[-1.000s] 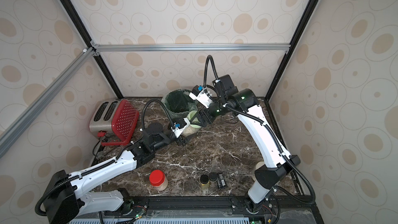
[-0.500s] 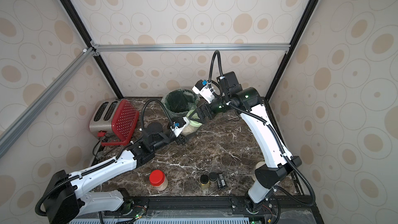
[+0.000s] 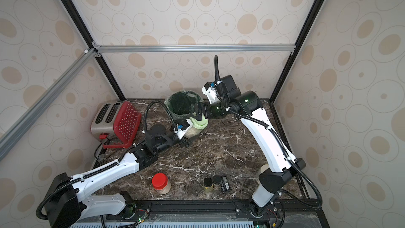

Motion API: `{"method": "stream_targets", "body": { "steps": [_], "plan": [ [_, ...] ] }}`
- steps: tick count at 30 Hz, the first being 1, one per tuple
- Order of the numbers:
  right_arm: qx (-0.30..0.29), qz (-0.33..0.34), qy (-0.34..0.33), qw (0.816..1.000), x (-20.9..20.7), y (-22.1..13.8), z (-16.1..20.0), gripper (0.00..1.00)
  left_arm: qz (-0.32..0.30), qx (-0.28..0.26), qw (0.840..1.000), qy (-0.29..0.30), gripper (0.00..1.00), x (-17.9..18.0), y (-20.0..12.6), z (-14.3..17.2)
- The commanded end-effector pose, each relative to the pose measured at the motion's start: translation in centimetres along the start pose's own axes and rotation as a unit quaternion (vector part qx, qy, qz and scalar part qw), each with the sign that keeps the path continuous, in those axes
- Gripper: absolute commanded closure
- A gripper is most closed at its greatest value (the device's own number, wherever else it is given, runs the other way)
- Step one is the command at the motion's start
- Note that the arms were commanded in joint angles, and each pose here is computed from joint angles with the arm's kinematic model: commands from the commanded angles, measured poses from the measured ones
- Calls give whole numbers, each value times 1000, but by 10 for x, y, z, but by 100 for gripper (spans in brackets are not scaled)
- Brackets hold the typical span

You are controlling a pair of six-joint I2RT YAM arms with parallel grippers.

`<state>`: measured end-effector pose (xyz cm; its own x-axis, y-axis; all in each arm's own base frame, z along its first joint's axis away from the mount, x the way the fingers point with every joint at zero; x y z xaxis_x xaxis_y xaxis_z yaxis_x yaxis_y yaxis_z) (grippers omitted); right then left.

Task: Empty expired oatmeal from jars
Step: Unscrew the lid from the jar.

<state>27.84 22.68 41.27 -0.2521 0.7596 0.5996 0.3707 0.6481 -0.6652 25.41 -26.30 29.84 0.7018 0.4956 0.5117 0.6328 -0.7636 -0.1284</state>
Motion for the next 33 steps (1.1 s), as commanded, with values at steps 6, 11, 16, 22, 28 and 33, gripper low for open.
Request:
{"method": "stream_targets", "body": {
  "steps": [6, 11, 16, 22, 28, 33],
  "plan": [
    [10, 26, -5, 1000, 0, 1, 10, 0, -44, -68, 997, 18, 100, 25, -9, -37],
    [24, 33, -9, 999, -1, 6, 17, 0, -46, -68, 996, 20, 100, 25, -9, -37],
    [42, 39, -18, 998, 0, 12, 24, 0, -47, -68, 996, 21, 100, 25, -9, -37],
    [58, 29, -29, 997, 3, 13, 28, 17, -49, -67, 996, 22, 100, 25, -9, -37],
    [70, -28, -105, 992, 19, 5, 28, 36, -49, -70, 996, 17, 100, 26, -12, -39],
    [96, -143, -270, 947, 35, -4, 34, 41, -39, -81, 996, -5, 100, 21, -17, -37]
  ]
}}
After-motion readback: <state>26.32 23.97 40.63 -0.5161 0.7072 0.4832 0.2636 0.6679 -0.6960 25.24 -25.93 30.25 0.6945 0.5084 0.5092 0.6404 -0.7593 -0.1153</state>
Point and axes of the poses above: each gripper's point midway between its finger pads, its own y axis out along the fingers, its own x axis along the line the jaws close on, z = x × y, the point moved 6 cm from there along -y, back along the fingers, and after that the axes turned 13 degrees about y, right-handed, at the moved point
